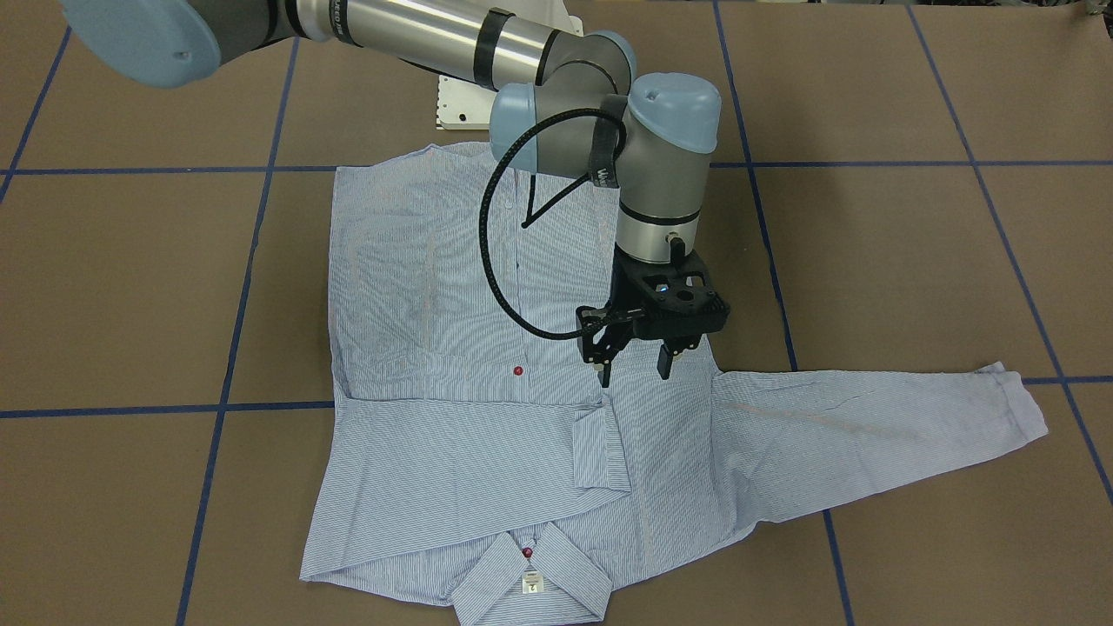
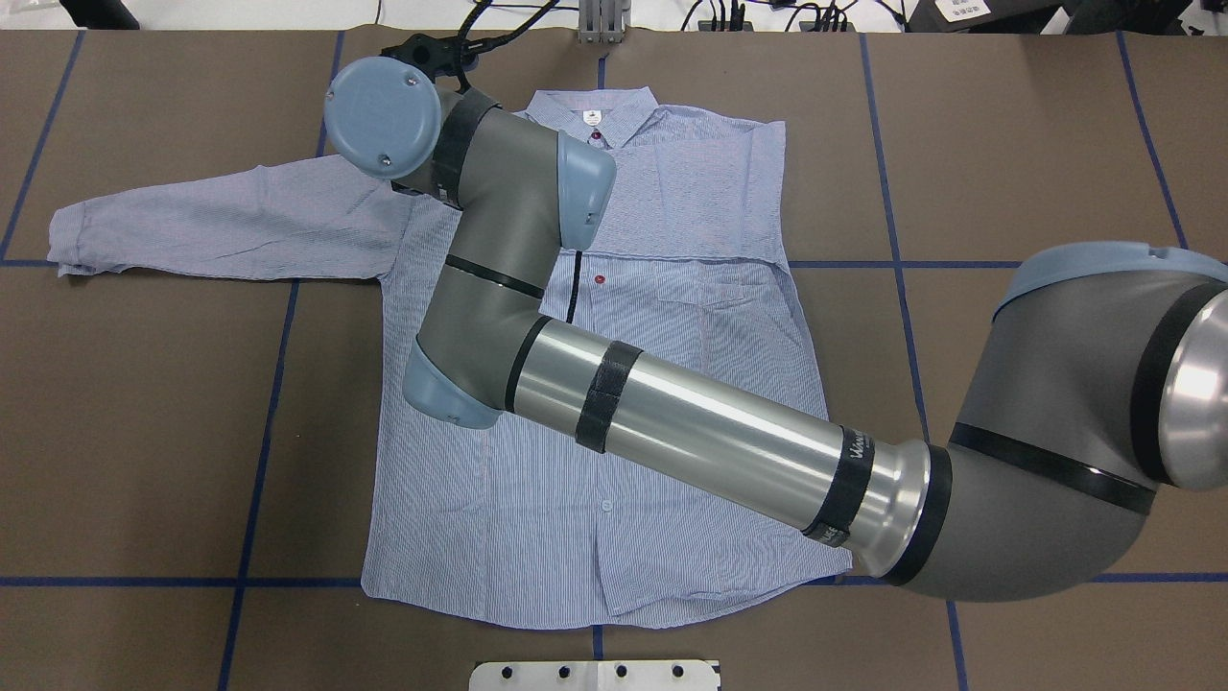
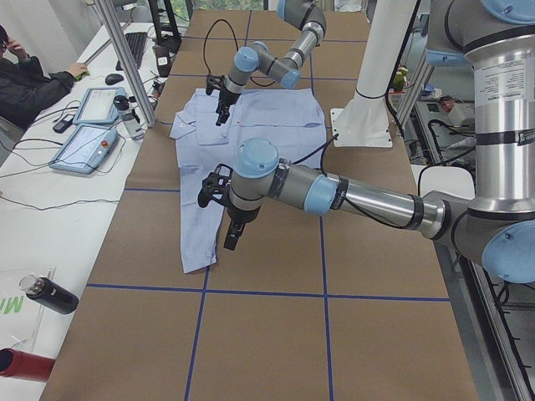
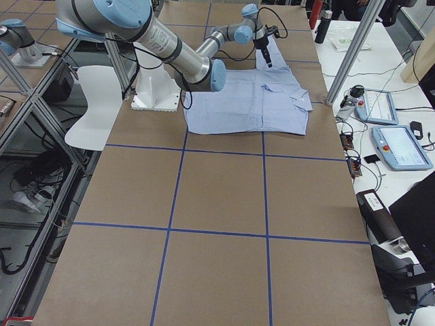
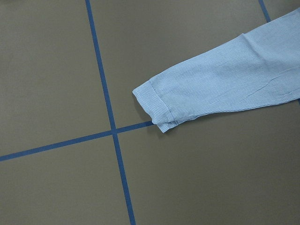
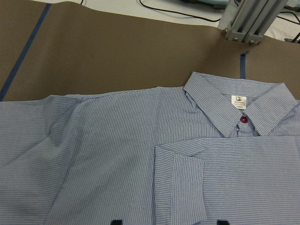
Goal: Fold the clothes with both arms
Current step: 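Lay the sleeve across the chest below the collar with the right gripper, then open the right gripper and withdraw it away from the shirt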
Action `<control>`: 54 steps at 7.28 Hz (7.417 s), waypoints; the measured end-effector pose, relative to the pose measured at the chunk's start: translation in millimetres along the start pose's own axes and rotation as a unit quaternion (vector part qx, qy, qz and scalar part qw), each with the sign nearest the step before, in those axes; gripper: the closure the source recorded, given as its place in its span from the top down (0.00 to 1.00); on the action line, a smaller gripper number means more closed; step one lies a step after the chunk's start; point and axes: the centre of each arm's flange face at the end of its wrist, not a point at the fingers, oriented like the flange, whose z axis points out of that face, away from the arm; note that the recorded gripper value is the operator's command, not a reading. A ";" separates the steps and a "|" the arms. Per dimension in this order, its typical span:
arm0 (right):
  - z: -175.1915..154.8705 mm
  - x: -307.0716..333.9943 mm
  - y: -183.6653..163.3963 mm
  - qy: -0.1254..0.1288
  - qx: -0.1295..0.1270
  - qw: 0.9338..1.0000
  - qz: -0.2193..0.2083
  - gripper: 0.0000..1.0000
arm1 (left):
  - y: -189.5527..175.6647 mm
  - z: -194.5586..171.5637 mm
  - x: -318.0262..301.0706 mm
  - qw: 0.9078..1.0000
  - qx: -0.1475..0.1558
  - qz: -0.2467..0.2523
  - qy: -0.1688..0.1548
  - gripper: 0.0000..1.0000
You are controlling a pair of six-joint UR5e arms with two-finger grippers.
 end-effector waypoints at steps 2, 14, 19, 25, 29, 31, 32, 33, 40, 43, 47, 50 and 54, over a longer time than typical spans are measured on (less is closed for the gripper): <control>33.9 40.5 0.6 -0.045 -0.021 0.999 0.019 0.95 | 0.4 0.2 -0.2 1.000 0.000 0.000 0.000 1.00; 97.5 10.7 40.4 -0.084 0.055 0.962 0.254 0.60 | 2.5 0.7 -1.3 1.000 -0.002 -0.002 0.000 1.00; 34.8 -81.0 32.4 -0.113 0.070 0.960 0.247 0.60 | 4.9 -1.9 0.1 1.000 -0.001 -0.002 -0.001 1.00; 83.8 -1.7 0.6 -0.090 0.012 0.962 0.257 0.69 | 4.2 -1.5 0.5 1.000 -0.001 -0.003 0.000 1.00; 130.5 45.3 21.0 -0.049 0.008 0.974 0.222 0.69 | 3.1 -2.4 1.5 1.000 0.000 -0.001 0.000 1.00; 133.8 49.4 22.3 -0.026 0.003 0.979 0.202 0.69 | 3.1 -2.8 1.9 1.000 0.001 -0.001 0.000 1.00; 133.4 48.9 23.3 -0.018 0.001 0.980 0.197 0.64 | 3.1 -2.8 2.0 1.000 0.001 -0.001 0.000 1.00; 132.6 46.7 25.0 -0.015 0.003 0.981 0.196 0.46 | 3.1 -2.8 2.0 1.000 0.001 -0.001 0.000 1.00; 103.5 5.7 27.1 -0.037 0.020 0.975 0.219 0.02 | 4.9 0.8 -2.0 1.000 -0.003 -0.004 -0.001 1.00; 75.0 -33.4 29.7 -0.058 0.029 0.975 0.213 0.78 | 5.1 -1.2 -0.9 1.000 -0.001 -0.003 -0.002 1.00; 47.2 -62.4 21.3 -0.074 0.034 0.974 0.212 0.84 | 1.7 -1.0 -0.5 1.000 0.000 -0.002 -0.002 1.00; 37.4 -32.7 -18.7 -0.052 -0.016 0.979 0.197 0.97 | -16.7 9.3 -6.8 0.999 0.035 -0.006 0.001 1.00; -15.3 74.1 -85.4 -0.033 -0.106 0.983 0.146 0.99 | -62.0 92.4 -64.4 0.995 0.093 0.024 0.018 1.00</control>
